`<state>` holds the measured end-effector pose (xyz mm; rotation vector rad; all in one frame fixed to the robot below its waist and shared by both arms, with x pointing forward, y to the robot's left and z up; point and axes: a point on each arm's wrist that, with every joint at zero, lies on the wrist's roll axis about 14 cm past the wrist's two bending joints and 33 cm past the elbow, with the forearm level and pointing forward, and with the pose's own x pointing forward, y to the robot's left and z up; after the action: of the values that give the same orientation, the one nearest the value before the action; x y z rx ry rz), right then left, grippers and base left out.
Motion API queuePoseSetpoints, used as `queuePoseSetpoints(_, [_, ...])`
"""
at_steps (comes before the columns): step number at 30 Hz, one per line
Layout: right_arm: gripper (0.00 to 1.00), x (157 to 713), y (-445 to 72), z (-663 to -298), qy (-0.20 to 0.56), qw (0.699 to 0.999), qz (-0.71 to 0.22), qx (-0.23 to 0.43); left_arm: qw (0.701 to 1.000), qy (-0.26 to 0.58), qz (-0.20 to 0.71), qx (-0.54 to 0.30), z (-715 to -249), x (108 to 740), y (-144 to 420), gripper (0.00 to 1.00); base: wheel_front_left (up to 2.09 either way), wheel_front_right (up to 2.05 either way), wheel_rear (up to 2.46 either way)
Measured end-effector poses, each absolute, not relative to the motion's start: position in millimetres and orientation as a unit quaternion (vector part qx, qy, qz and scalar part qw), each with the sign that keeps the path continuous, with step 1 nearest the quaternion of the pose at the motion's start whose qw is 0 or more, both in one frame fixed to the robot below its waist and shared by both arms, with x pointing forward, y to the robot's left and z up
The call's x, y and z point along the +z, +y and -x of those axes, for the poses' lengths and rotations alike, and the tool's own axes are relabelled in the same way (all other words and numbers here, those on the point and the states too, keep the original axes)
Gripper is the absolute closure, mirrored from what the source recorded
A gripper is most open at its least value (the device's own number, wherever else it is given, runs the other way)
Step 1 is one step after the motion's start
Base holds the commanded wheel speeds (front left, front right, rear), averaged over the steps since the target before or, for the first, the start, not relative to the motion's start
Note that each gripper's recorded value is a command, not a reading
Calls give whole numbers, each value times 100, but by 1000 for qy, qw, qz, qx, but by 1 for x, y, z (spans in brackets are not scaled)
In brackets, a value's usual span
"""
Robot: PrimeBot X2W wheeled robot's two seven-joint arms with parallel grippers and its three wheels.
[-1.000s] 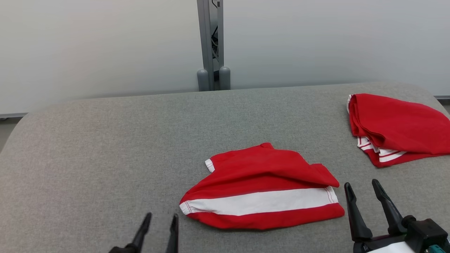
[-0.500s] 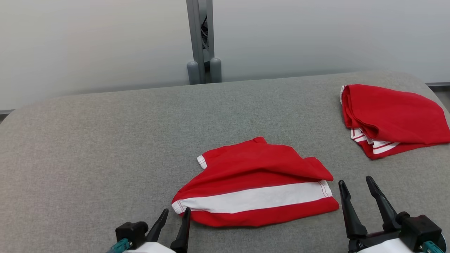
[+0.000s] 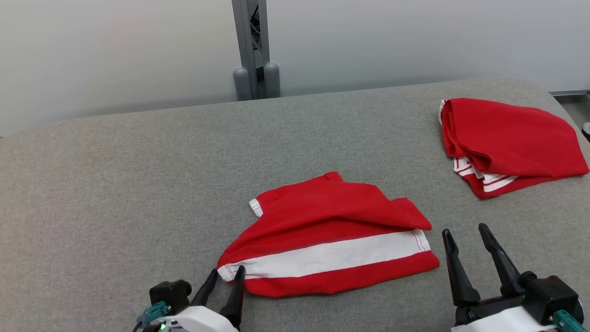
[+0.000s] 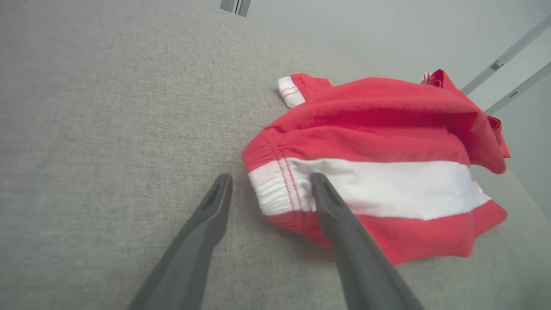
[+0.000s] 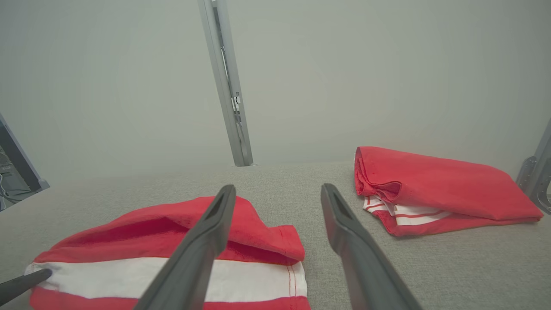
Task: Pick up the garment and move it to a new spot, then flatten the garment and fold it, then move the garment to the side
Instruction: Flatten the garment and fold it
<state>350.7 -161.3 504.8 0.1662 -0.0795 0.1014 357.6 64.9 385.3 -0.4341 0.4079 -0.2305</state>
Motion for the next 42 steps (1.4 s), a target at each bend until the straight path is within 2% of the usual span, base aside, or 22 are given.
queuePoseSetpoints(2, [0, 504, -162, -351, -39, 995, -83, 50, 946, 207, 221, -117, -356, 382, 61, 59, 0, 0, 0])
queuePoseSetpoints(3, [0, 504, -162, -351, -39, 995, -83, 49, 945, 210, 221, -121, -354, 381, 59, 93, 0, 0, 0])
queuePoseSetpoints(4, [0, 504, -162, -351, -38, 995, -83, 49, 944, 212, 221, -123, -354, 381, 58, 100, 0, 0, 0])
queuePoseSetpoints(9, [0, 493, -158, -351, -21, 994, -88, 54, 945, 203, 226, -118, -359, 385, 60, 100, 0, 0, 0])
queuePoseSetpoints(15, [0, 448, -150, -347, 53, 990, -120, 54, 951, 191, 215, -112, -360, 390, 69, 100, 0, 0, 0])
queuePoseSetpoints(20, [0, 424, -137, -369, 96, 984, -133, 69, 956, 187, 199, -110, -360, 389, 78, 100, 0, 0, 0])
queuePoseSetpoints(30, [0, 381, -125, -387, 190, 971, -113, 86, 957, 182, 195, -110, -361, 392, 79, 100, 0, 0, 0])
queuePoseSetpoints(31, [9, 378, -125, -388, 196, 971, -110, 87, 957, 182, 195, -111, -360, 392, 79, 100, 0, 0, 0])
queuePoseSetpoints(32, [25, 375, -125, -388, 204, 969, -107, 87, 957, 183, 195, -112, -360, 392, 79, 100, 0, 0, 0])
queuePoseSetpoints(33, [48, 372, -124, -388, 211, 968, -104, 89, 957, 182, 195, -113, -360, 393, 78, 100, 0, 0, 0])
queuePoseSetpoints(34, [53, 371, -123, -388, 216, 967, -105, 89, 957, 182, 194, -112, -360, 393, 79, 100, 0, 0, 0])
queuePoseSetpoints(36, [71, 369, -121, -389, 224, 965, -104, 93, 957, 180, 194, -113, -360, 394, 78, 100, 0, 0, 0])
queuePoseSetpoints(37, [88, 368, -119, -388, 227, 964, -104, 96, 957, 180, 195, -114, -360, 395, 78, 100, 0, 0, 0])
queuePoseSetpoints(38, [100, 367, -117, -388, 229, 963, -103, 99, 957, 180, 195, -115, -360, 395, 77, 100, 0, 0, 0])
queuePoseSetpoints(42, [100, 368, -114, -387, 230, 962, -97, 107, 957, 178, 194, -119, -360, 397, 76, 100, 0, 0, 0])
